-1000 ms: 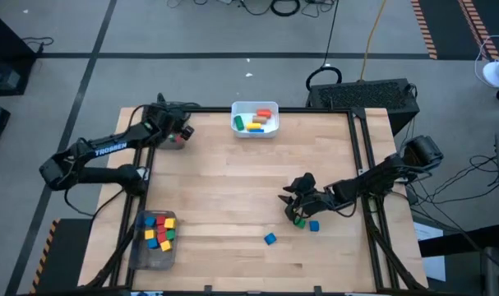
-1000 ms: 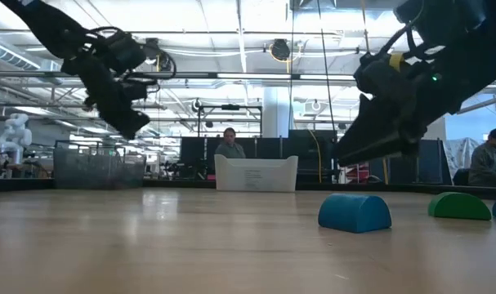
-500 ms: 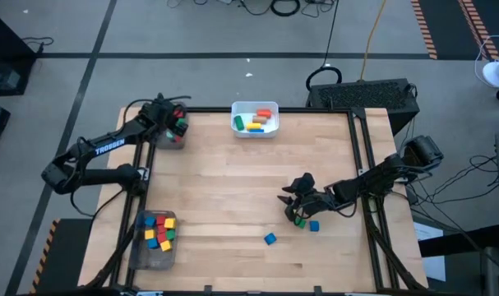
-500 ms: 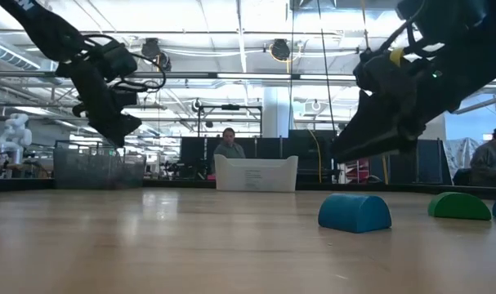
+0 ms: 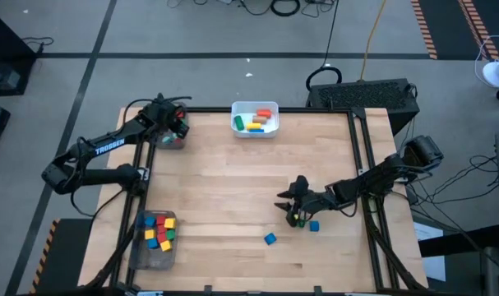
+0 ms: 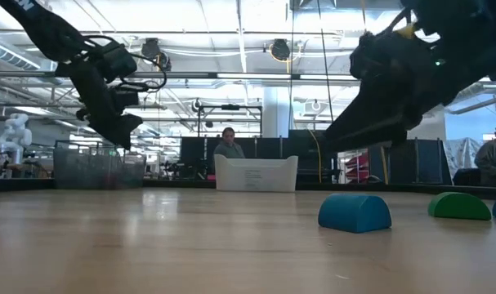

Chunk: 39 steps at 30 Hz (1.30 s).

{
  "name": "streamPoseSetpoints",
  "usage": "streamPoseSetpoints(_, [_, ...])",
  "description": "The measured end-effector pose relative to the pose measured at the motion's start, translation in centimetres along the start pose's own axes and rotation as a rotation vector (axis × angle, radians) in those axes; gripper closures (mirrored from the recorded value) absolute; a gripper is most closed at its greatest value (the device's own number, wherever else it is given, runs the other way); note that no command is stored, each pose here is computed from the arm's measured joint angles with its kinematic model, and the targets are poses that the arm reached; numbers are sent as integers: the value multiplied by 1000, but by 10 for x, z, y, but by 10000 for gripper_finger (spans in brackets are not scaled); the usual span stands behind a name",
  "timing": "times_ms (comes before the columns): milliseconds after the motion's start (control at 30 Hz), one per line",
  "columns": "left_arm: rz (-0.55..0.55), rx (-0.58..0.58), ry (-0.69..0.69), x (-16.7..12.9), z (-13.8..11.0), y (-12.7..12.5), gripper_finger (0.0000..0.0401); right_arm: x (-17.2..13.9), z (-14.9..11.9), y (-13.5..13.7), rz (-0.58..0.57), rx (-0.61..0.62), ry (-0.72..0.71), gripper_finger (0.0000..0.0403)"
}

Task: Sort blocks by size
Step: Put the dark blue semicircle block into the top black bin

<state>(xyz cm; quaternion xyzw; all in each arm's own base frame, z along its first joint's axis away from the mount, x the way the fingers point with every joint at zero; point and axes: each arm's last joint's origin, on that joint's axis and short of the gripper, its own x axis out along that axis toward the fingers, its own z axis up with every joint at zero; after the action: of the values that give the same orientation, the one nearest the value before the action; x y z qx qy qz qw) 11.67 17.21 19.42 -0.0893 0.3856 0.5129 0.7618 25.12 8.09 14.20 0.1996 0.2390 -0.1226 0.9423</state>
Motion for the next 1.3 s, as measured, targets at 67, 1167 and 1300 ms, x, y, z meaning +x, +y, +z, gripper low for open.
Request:
streamPoseSetpoints(67, [-49,5,-5,0,0,-2,178,0,0,2,53,-18,19,241])
streamPoseSetpoints(1167, [-933,439,-255,-119,-38,-165,178,45,-50,66,425,-457,271,160])
streamPoseSetpoints(1300, [-963,442,-332,-139,-46,-175,178,43,-54,66,387,-458,291,183])
